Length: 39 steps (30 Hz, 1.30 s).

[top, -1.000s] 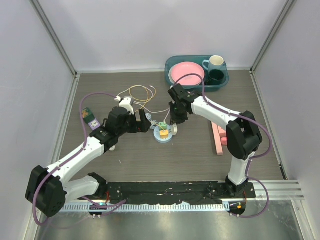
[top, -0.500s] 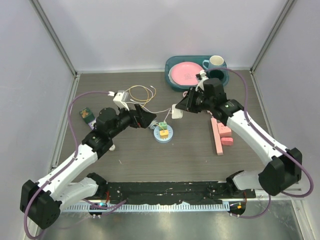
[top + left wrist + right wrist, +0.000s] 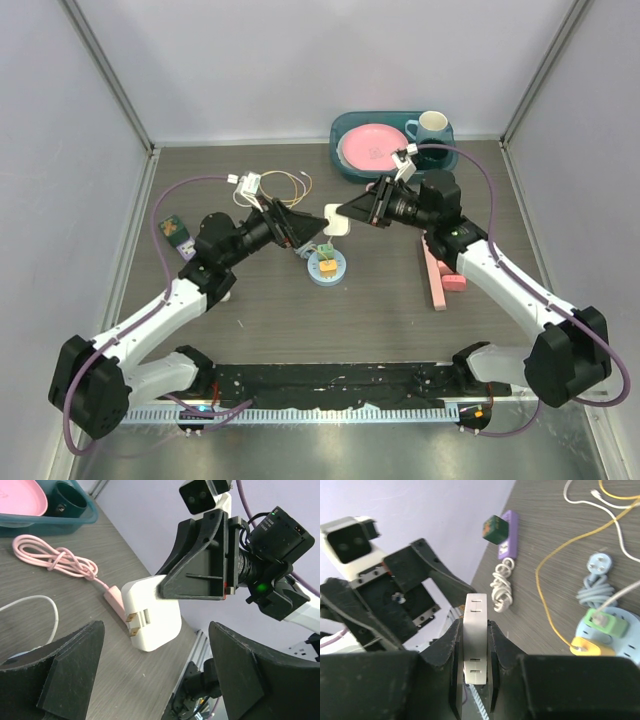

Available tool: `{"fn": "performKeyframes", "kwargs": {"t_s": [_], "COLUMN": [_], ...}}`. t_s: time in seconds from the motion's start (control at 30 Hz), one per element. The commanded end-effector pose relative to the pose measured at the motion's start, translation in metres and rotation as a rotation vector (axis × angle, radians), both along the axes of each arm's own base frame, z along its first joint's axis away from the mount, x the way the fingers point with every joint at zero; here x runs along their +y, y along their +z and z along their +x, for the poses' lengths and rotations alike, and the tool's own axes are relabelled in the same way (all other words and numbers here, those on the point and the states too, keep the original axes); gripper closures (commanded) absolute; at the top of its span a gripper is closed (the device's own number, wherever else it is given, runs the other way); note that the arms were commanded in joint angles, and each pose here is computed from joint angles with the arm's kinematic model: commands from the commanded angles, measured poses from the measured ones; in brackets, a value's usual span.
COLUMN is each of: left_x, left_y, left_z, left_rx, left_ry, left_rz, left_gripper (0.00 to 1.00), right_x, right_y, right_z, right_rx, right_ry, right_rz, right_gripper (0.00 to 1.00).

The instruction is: Insert the plug

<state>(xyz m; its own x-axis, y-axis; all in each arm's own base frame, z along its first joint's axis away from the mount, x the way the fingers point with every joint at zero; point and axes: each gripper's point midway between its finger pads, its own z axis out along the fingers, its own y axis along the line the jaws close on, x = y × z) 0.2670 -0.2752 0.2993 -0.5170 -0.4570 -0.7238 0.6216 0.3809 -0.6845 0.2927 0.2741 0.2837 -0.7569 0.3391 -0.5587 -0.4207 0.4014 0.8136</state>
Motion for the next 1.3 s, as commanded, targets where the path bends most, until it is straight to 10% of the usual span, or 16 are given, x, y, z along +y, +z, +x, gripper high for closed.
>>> {"fn": "performKeyframes", "kwargs": {"t_s": [0.0, 0.43, 0.87, 1.27], "left_x": [-0.001, -0.012, -0.011, -0.011], "left_y": [0.019, 0.033, 0.043, 0.052], "left_z": [-0.004, -0.006, -0.016, -0.018], "left_rx": [-0.038, 0.006, -0.017, 0.012], "left_ry": [-0.014, -0.094, -0.142, -0.171], "left_rz": [-0.078, -0.236, -0.304, -0.388], "left_gripper": [0.12, 0.33, 0.83, 1.0], "right_x": [0.003, 0.006, -0.001, -0.001], "right_y": [0.055, 0.063, 0.065, 0.065], "right_z": [-0.016, -0.028, -0.032, -0.03], "right_rx": [-0.142, -0.167, -0.159, -0.221], "right_ry": [0.069, 0.127, 0.144, 0.146], "right_rz": [0.138, 0.206, 0.291, 0.313], "right_gripper": [0.99, 0.99, 0.99, 0.9]}}
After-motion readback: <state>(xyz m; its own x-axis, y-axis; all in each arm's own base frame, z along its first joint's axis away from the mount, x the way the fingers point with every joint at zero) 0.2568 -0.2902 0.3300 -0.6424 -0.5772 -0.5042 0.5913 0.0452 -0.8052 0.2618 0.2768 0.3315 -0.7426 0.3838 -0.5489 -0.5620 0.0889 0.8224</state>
